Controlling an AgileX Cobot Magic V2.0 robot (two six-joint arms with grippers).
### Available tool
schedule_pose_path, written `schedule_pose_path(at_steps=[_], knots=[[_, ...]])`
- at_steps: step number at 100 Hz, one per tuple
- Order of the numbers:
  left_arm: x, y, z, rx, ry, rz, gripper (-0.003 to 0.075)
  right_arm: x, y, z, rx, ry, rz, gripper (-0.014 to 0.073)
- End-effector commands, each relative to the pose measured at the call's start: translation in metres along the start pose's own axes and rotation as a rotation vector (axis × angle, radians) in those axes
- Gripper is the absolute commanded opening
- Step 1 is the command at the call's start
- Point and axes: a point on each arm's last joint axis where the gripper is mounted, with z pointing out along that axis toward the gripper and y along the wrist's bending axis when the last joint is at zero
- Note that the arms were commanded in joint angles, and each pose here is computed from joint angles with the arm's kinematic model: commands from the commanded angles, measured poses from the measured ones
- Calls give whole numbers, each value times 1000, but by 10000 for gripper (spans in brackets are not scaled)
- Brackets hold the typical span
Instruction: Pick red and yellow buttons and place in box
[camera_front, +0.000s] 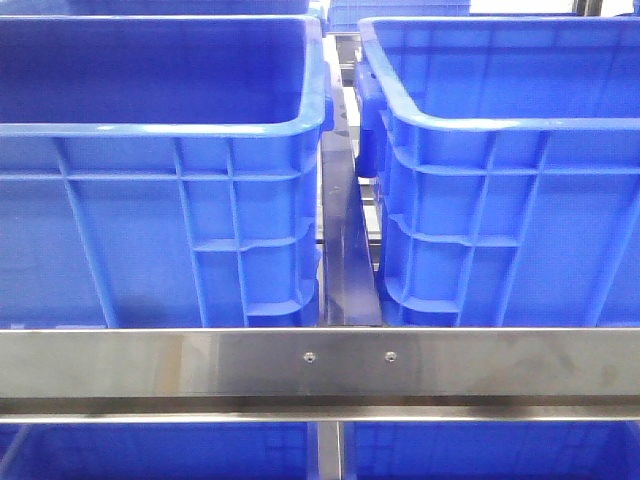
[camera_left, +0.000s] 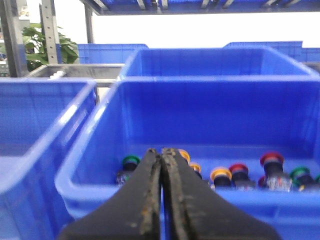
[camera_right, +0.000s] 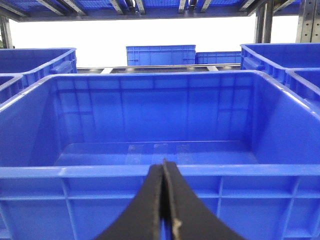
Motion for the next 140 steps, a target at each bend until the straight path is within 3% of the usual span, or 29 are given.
schedule_pose_path(at_steps=[1, 26, 46, 59, 103, 110, 117, 134, 140], knots=[[-37, -2, 3, -2, -24, -21, -19, -16, 0, -3, 0, -129, -10, -68], [-105, -2, 36, -54, 209, -21, -19, -16, 0, -3, 0, -129, -10, -68], [-130, -3, 79, -79, 417, 19, -19, -16, 0, -3, 0, -129, -10, -68], [-129, -3, 108, -88, 539, 12, -19, -16, 0, -3, 0, -129, -10, -68], [-98, -3, 160, -96, 715, 22, -13, -16, 0, -3, 0, -129, -10, -68], [-97, -3, 162, -95, 721, 22, 32, -16, 0, -3, 0, -129, -10, -68], [-97, -4, 162, -92, 720, 16, 124, -16, 0, -3, 0, -129, -10, -68], [-97, -5, 163, -83, 705, 1, 464, -16, 0, -3, 0, -129, -10, -68], [-98, -6, 165, -76, 692, -11, 536, -16, 0, -3, 0, -129, -10, -68]])
